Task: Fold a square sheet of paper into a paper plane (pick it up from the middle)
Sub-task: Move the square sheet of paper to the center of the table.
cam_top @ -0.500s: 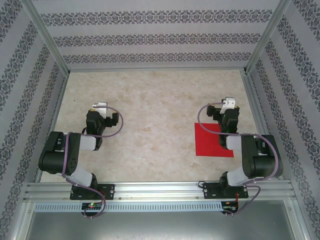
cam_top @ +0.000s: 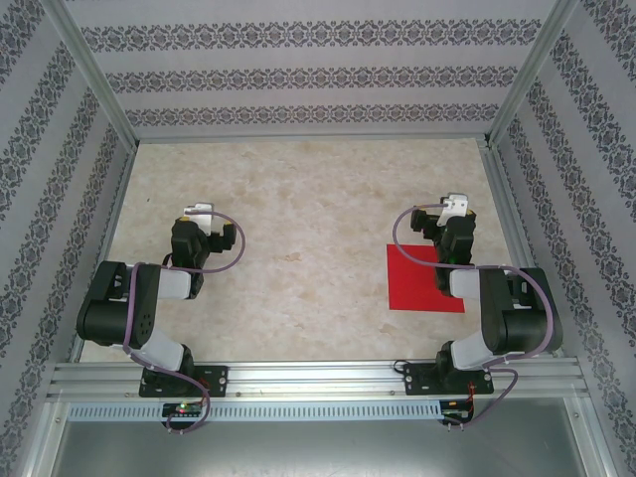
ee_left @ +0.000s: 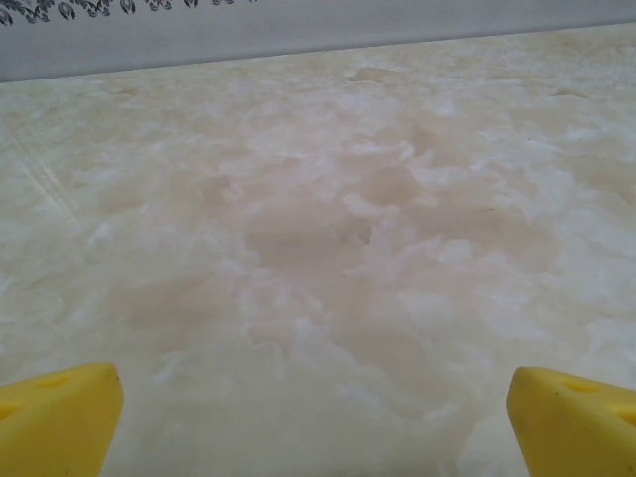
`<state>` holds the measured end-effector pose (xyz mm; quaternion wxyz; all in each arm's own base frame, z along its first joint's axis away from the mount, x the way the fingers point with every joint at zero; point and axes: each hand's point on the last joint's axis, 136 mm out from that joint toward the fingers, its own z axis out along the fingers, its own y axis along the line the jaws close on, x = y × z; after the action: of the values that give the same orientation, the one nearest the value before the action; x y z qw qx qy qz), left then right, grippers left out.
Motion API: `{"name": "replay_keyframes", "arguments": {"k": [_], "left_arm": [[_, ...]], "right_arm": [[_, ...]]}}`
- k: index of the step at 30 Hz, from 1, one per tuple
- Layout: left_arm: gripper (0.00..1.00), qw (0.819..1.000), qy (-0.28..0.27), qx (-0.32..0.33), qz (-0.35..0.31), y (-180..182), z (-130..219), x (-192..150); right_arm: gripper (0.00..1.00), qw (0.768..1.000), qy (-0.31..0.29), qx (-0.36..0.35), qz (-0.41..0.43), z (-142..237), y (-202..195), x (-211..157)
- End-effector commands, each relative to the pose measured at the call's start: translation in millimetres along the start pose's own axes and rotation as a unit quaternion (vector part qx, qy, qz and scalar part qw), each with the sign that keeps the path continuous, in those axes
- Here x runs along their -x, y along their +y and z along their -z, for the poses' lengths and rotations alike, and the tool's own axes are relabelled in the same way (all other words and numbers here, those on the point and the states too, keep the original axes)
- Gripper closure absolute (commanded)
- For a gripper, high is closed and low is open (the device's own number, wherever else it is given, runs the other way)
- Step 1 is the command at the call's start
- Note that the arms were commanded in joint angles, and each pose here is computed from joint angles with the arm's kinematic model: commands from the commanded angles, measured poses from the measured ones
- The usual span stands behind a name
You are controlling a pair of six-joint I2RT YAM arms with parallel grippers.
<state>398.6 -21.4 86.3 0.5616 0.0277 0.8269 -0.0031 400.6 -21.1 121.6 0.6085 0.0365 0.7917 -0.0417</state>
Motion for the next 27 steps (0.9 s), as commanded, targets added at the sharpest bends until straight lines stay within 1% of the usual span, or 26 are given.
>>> {"name": "replay_keyframes", "arguments": {"k": [1,8,11,15,18,21,22,23,24,27], "left_arm": [[0.0,1.0,-0.027,-0.001,-0.001,2,-2,18],[0.0,1.0,-0.029,-0.002,-0.002,2,-1,18],[0.0,1.0,-0.028,0.011,0.003,7,1,27],[0.0,0.998,0.006,0.05,0.023,21,7,41],[0.0,0.996,0.013,0.066,0.062,27,18,56],[0.0,0.989,0.017,0.067,0.129,27,34,74],[0.0,0.984,0.027,0.07,0.158,28,39,80],[0.0,0.982,0.038,0.066,0.174,25,44,85],[0.0,0.981,0.047,0.054,0.183,21,47,89],[0.0,0.974,0.071,0.037,0.211,14,56,100]], "right_arm": [[0.02,1.0,-0.006,0.007,-0.002,-2,1,4],[0.02,1.0,-0.011,0.007,-0.001,0,1,5],[0.02,1.0,-0.013,0.007,0.004,3,3,10],[0.02,0.999,-0.003,-0.029,0.017,15,-1,31],[0.02,0.998,0.026,-0.053,-0.009,26,-3,47],[0.02,0.991,0.079,-0.069,-0.081,38,-1,53],[0.02,0.987,0.106,-0.062,-0.107,42,3,51],[0.02,0.982,0.136,-0.047,-0.122,45,11,47],[0.02,0.977,0.157,-0.045,-0.134,48,16,45],[0.02,0.955,0.232,-0.041,-0.18,58,35,21]]}}
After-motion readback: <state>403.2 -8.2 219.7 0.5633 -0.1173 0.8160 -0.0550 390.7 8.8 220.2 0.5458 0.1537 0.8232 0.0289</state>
